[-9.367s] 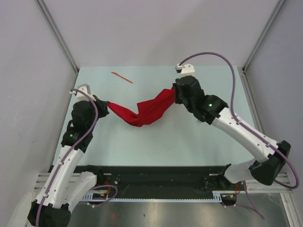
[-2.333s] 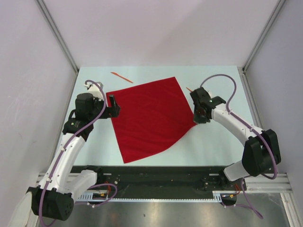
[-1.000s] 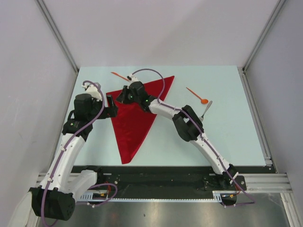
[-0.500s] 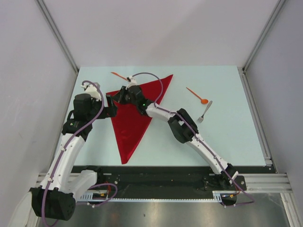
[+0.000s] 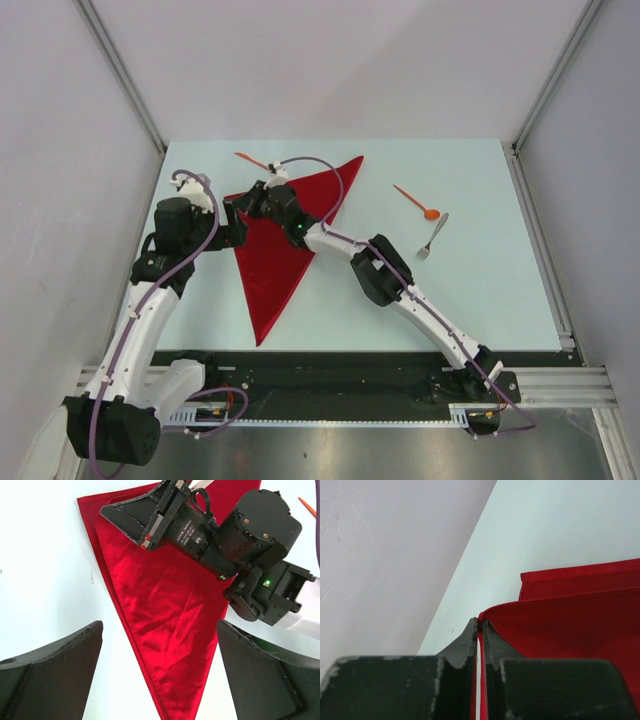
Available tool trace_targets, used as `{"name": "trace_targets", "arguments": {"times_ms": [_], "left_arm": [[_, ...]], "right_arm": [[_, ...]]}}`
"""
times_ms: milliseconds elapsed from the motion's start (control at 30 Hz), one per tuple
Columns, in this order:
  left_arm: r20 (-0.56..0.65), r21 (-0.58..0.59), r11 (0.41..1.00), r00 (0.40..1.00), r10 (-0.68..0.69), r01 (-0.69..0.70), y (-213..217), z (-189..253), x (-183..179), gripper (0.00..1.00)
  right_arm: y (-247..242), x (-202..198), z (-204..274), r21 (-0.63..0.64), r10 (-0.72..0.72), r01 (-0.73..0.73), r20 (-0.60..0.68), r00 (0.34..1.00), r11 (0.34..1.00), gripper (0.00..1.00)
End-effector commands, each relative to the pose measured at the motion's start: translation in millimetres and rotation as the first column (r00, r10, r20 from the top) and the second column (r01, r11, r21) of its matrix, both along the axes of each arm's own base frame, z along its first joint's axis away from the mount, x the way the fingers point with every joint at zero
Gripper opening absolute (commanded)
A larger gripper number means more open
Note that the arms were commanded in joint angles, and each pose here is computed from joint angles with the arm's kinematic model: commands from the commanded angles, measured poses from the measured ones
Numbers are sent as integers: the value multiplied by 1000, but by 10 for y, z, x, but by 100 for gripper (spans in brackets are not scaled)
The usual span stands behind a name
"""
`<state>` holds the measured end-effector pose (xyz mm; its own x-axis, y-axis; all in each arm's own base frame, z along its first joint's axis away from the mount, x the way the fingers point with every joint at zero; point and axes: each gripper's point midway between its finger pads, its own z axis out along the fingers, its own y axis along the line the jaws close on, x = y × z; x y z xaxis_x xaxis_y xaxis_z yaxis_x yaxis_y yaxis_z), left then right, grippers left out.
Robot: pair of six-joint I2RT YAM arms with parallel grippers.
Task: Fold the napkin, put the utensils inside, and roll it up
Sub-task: Fold the napkin
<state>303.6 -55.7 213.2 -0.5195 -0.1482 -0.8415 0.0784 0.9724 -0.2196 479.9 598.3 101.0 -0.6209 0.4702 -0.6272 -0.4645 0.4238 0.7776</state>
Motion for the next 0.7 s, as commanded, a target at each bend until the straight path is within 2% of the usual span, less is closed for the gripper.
{"name": "trace_targets", "arguments": {"times_ms": [0,67,567,600,667], "left_arm": [[31,-19,1000,1000,-2,2,-5,68,37,100],[28,-20,1000,1000,-4,5,-10,61,35,100],[25,-25,1000,1000,-1,2,4,58,39,100],[25,-25,1000,1000,-1,2,4,58,39,100],[21,-27,1000,1000,-2,2,1,47,38,100]], "right_arm": [[20,106,286,87,-45,40,63,997,995,0],[-25,174,281,88,-81,75,67,994,993,0],[2,167,210,78,-65,58,89,994,995,0],[5,164,209,79,-62,55,93,994,995,3],[14,153,220,79,-59,52,99,993,996,19]]}}
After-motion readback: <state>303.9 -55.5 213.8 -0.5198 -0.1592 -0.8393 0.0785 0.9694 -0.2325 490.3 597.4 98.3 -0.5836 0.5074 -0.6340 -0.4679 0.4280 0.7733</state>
